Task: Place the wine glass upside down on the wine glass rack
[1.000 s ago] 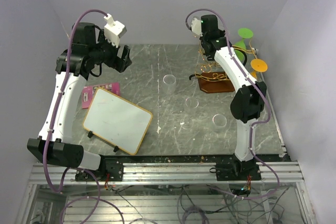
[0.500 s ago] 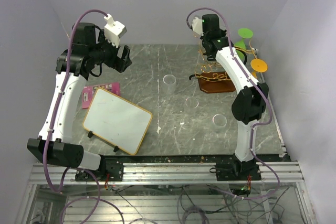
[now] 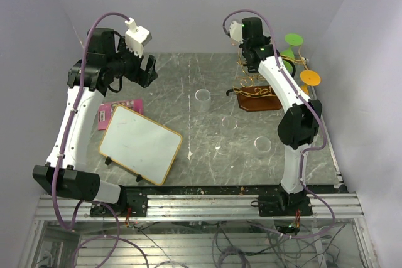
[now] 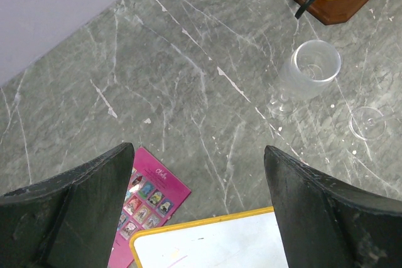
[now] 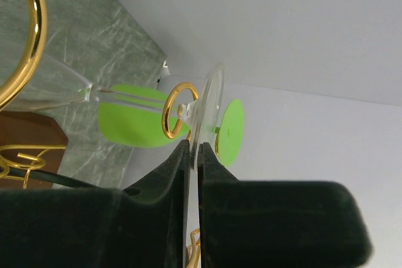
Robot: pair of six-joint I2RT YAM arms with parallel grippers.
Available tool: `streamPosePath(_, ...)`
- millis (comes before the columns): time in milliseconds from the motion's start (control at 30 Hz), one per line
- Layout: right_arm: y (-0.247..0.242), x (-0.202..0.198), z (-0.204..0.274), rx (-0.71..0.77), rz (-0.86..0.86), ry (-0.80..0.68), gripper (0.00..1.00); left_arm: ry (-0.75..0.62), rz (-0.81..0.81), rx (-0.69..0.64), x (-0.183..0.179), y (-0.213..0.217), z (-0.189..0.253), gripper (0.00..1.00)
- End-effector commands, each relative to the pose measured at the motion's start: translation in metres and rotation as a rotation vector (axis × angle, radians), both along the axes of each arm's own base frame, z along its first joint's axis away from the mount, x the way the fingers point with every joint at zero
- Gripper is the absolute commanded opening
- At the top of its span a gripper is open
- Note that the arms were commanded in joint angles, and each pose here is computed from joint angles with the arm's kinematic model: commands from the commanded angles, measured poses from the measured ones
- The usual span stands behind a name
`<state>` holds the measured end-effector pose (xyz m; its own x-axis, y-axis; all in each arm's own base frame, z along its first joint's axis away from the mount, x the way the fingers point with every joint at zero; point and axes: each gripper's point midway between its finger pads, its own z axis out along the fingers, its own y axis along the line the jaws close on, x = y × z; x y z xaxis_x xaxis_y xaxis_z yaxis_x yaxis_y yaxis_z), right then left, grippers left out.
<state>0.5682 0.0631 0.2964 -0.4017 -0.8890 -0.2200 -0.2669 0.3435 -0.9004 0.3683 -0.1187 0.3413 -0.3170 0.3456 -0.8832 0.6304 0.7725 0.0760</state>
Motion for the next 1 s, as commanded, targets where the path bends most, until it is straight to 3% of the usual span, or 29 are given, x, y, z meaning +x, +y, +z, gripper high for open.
streamPosePath(0, -0.001, -0.009, 0.010, 0.021, -0.009, -0.016, 0.06, -0.032, -0.011, -0.015, -0.001, 0.001, 0.009, 0.95)
streamPosePath(533, 0.000, -0.011, 0.002, 0.032, -0.007, 0.006, 0.16, -0.037, -0.009, -0.017, -0.004, 0.002, 0.010, 0.95)
streamPosePath(967, 0.013, -0.015, 0.001, 0.125, 0.040, 0.027, 0.21, -0.037, -0.010, -0.025, -0.005, 0.002, 0.010, 0.95)
